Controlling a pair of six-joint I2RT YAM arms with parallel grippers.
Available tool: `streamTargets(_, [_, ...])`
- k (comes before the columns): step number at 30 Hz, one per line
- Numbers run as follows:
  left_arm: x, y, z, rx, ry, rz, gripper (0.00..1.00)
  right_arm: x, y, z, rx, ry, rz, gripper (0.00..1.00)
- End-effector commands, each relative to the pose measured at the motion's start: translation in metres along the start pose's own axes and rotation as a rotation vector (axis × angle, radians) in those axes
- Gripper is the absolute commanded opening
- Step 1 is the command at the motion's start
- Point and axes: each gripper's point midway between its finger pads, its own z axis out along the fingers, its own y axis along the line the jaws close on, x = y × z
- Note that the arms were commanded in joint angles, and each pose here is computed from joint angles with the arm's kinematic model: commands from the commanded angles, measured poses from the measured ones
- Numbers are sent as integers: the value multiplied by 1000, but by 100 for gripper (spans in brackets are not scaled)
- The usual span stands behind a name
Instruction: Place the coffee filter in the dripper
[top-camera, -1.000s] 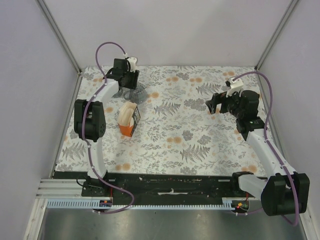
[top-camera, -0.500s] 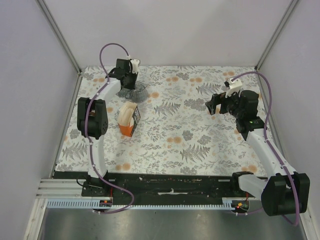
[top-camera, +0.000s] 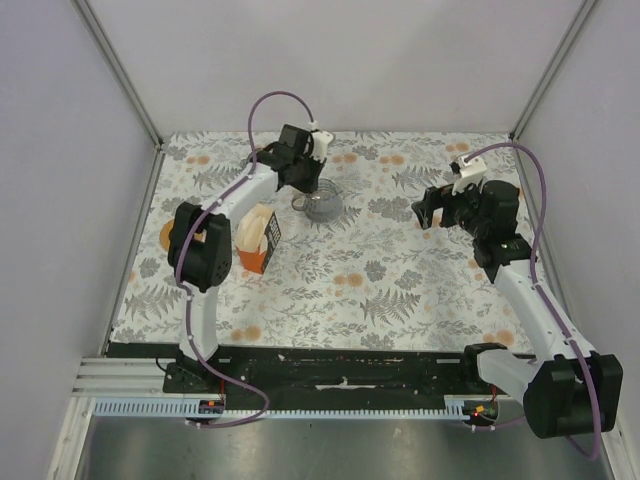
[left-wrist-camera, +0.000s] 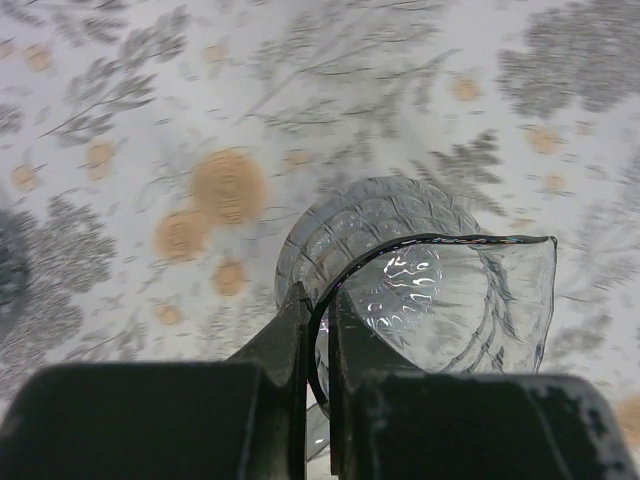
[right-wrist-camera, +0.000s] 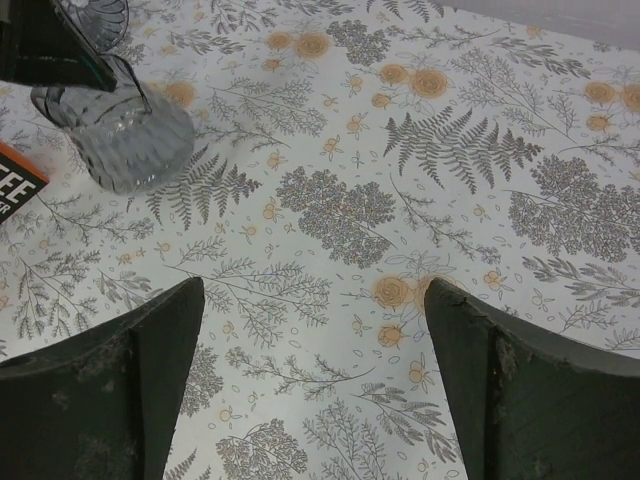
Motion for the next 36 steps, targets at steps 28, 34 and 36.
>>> streamTargets(28, [8, -158, -55, 212, -94, 172, 57, -53, -4, -28, 77, -145, -57, 98])
streamTargets(34, [-33, -141, -98, 126, -127, 204, 70, -54, -3, -29, 73, -148, -61, 98])
streamTargets(36, [-45, -131, -116, 96, -139, 219, 73, -52, -3, -29, 73, -145, -62, 98])
